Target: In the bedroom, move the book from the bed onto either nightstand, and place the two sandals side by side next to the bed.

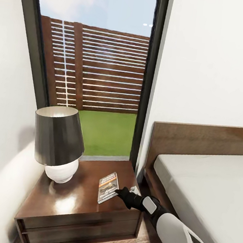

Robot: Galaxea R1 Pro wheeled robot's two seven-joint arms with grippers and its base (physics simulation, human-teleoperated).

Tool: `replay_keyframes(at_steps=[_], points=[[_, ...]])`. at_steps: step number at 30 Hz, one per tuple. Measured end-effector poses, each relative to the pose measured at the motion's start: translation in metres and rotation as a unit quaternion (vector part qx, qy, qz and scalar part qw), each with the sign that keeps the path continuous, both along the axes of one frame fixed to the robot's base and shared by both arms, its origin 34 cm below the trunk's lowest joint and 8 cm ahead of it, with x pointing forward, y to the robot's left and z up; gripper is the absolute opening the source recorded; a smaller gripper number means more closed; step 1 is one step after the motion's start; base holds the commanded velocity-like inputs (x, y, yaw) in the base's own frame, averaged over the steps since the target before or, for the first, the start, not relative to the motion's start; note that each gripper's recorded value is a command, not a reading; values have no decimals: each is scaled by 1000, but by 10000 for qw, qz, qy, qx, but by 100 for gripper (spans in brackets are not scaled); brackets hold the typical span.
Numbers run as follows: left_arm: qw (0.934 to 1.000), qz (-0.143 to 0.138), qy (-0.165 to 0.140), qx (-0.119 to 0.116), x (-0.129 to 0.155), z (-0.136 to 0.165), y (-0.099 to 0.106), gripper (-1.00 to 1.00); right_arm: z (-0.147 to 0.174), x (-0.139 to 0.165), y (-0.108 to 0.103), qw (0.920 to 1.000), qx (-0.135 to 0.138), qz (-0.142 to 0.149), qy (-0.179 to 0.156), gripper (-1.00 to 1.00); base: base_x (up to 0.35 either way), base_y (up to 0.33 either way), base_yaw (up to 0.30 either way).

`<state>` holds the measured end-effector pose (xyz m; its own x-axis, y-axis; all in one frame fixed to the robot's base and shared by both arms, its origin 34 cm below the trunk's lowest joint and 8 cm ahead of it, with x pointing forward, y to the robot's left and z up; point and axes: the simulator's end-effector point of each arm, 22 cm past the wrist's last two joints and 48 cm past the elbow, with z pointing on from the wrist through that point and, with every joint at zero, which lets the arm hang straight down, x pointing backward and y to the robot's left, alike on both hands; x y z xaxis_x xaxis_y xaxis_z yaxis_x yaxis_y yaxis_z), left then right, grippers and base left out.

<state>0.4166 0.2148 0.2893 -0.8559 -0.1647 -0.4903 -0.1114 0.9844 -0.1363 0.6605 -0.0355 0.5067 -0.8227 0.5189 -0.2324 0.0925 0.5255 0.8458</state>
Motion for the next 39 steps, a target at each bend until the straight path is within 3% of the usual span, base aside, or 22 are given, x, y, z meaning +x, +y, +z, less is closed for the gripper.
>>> replay_keyframes(at_steps=[16,29,39], points=[[10000,14,-1,-2,-7,-29,1,100,-21,0,-1,10000,-50,1,-80,-100,0,0,0],[10000,10,-3,-9,-7,-29,0,100,-12,8,-2,9999,-51,-17,-149,-100,0,0,0],[10000,2,-4,-14,-8,-29,-2,100,-13,13,-6,9997,-231,-70,-98,-100,0,0,0]])
